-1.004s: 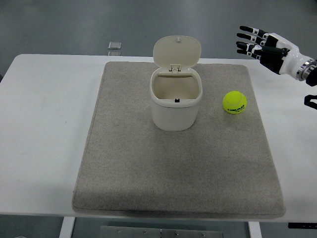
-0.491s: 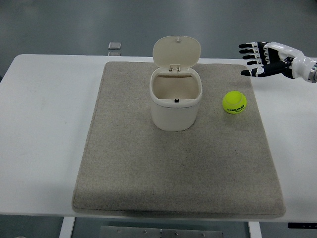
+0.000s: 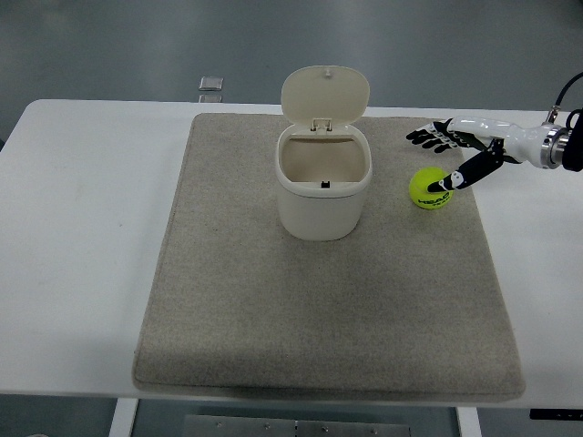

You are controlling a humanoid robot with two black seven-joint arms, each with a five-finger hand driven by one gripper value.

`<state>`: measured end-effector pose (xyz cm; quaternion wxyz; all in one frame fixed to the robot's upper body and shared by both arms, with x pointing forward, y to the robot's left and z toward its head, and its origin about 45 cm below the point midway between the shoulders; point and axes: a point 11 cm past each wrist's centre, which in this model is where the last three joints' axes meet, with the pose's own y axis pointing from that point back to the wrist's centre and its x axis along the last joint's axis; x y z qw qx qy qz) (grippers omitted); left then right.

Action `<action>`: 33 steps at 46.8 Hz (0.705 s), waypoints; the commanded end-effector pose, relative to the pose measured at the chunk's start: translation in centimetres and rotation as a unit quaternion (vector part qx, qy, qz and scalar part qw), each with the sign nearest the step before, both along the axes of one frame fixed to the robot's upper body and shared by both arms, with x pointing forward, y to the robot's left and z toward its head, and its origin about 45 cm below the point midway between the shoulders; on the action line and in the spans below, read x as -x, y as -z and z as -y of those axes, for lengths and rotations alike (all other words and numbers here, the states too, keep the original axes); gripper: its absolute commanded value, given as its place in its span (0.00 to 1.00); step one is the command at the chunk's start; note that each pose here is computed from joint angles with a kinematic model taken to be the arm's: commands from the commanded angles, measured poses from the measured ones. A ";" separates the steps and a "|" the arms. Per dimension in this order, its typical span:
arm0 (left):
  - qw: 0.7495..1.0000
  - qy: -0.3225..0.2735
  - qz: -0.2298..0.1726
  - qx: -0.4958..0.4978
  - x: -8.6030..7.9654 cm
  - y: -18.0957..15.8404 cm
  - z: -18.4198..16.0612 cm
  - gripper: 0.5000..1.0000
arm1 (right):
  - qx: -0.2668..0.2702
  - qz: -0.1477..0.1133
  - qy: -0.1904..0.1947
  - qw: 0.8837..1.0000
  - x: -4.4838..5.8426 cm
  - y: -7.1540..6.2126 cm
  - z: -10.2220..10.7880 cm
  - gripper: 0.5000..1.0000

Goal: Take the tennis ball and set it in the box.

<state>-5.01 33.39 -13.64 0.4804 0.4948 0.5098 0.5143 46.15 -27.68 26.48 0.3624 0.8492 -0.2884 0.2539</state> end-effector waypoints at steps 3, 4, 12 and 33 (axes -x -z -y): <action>1.000 0.000 0.000 0.000 0.0 0.0 0.0 0.99 | 0.031 0.021 -0.005 0.999 0.0 0.5 0.3 0.81; 1.000 0.000 0.000 0.000 0.0 0.0 0.0 0.99 | 0.035 0.024 -0.007 0.999 0.0 0.6 0.3 0.81; 1.000 0.000 0.000 0.000 0.0 0.0 0.0 0.99 | 0.046 0.031 -0.011 0.998 0.1 1.0 0.3 0.81; 1.000 0.000 0.000 0.000 0.0 0.0 0.0 0.99 | 0.075 0.051 -0.024 0.996 0.3 2.4 -0.3 0.81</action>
